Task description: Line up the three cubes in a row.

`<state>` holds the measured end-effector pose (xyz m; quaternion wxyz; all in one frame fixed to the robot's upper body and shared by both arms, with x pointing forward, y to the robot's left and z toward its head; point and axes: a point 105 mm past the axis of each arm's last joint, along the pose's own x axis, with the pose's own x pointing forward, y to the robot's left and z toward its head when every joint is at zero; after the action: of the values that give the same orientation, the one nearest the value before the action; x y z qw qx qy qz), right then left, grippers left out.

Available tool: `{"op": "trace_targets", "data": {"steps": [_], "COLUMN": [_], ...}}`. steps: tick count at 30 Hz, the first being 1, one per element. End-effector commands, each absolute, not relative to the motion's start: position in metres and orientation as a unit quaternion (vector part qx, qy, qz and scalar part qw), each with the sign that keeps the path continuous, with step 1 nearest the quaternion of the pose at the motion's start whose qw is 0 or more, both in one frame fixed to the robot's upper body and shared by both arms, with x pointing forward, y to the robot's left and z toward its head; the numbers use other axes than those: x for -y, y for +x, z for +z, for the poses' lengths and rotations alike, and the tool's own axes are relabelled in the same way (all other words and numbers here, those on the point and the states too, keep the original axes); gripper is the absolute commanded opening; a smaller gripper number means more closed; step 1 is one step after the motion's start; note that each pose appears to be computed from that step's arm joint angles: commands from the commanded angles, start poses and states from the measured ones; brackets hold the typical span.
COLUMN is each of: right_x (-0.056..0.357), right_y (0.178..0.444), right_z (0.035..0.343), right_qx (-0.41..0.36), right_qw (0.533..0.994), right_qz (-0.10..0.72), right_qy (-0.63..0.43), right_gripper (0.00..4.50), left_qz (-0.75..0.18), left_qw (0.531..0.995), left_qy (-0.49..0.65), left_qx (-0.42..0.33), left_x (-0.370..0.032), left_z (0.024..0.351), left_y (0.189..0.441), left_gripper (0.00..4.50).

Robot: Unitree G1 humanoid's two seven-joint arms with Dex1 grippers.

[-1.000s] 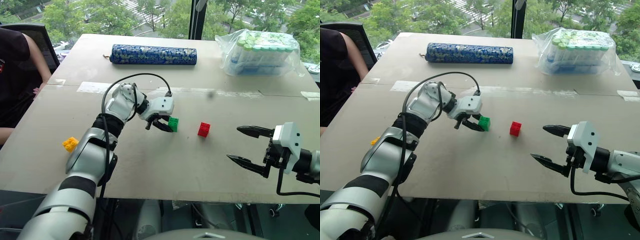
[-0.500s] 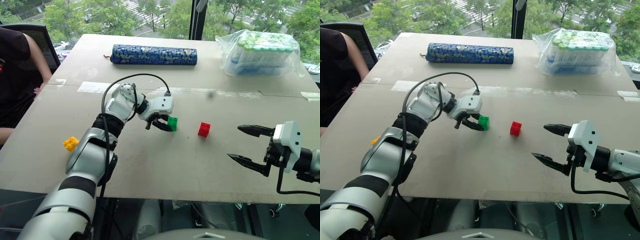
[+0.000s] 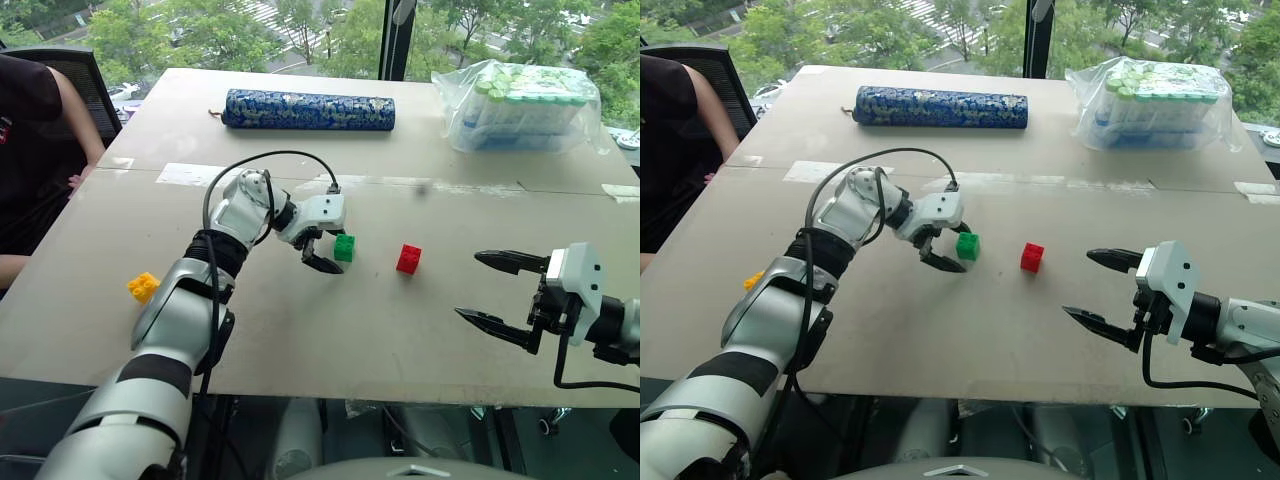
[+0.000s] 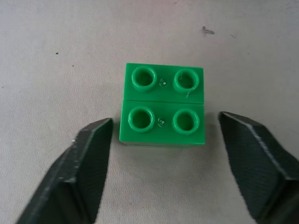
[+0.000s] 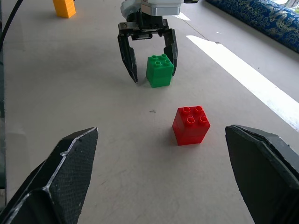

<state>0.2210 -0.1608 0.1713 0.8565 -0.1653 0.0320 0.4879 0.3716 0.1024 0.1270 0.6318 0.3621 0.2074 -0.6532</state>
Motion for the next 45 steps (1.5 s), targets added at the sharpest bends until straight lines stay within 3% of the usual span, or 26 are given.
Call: {"op": "trace_targets", "data": {"steps": [1,3,9,14,18,21,27,34,43,44,45], "right_x": [0.159,0.158,0.15,0.132,0.116,0.107,0.098,0.096,0.096,0.097,0.097], "right_y": [0.22,0.22,0.223,0.224,0.226,0.229,0.23,0.219,0.207,0.206,0.206], "right_z": [0.182,0.183,0.185,0.194,0.197,0.198,0.194,0.193,0.191,0.191,0.19], "right_qx": [-0.01,-0.008,0.003,0.031,0.045,0.053,0.054,0.055,0.053,0.052,0.051], "right_qw": [0.853,0.852,0.84,0.814,0.788,0.772,0.753,0.745,0.742,0.743,0.744], "right_qz": [0.489,0.49,0.513,0.559,0.597,0.619,0.642,0.65,0.651,0.65,0.649], "right_qy": [-0.184,-0.184,-0.176,-0.155,-0.141,-0.133,-0.134,-0.137,-0.151,-0.152,-0.153], "right_gripper": [4.5,4.5,4.5,4.5,4.5,4.5,4.5,4.5,4.5,4.5,4.5], "left_qz": [-0.657,-0.658,-0.611,-0.456,-0.331,-0.28,-0.285,-0.268,-0.301,-0.305,-0.307], "left_qw": [0.649,0.656,0.739,0.859,0.91,0.913,0.905,0.902,0.885,0.882,0.881], "left_qy": [0.347,0.336,0.245,0.154,0.122,0.14,0.172,0.188,0.191,0.194,0.193], "left_qx": [-0.163,-0.154,-0.146,-0.173,-0.22,-0.262,-0.266,-0.281,-0.3,-0.301,-0.302], "left_x": [-0.103,-0.109,-0.148,-0.212,-0.274,-0.314,-0.348,-0.373,-0.369,-0.369,-0.368], "left_z": [0.155,0.167,0.201,0.209,0.195,0.181,0.176,0.162,0.14,0.138,0.137], "left_y": [0.366,0.359,0.328,0.307,0.28,0.256,0.239,0.247,0.262,0.263,0.264], "left_gripper": [4.46,4.46,4.46,4.46,4.46,4.46,4.46,4.46,4.46,3.94,3.7]}}
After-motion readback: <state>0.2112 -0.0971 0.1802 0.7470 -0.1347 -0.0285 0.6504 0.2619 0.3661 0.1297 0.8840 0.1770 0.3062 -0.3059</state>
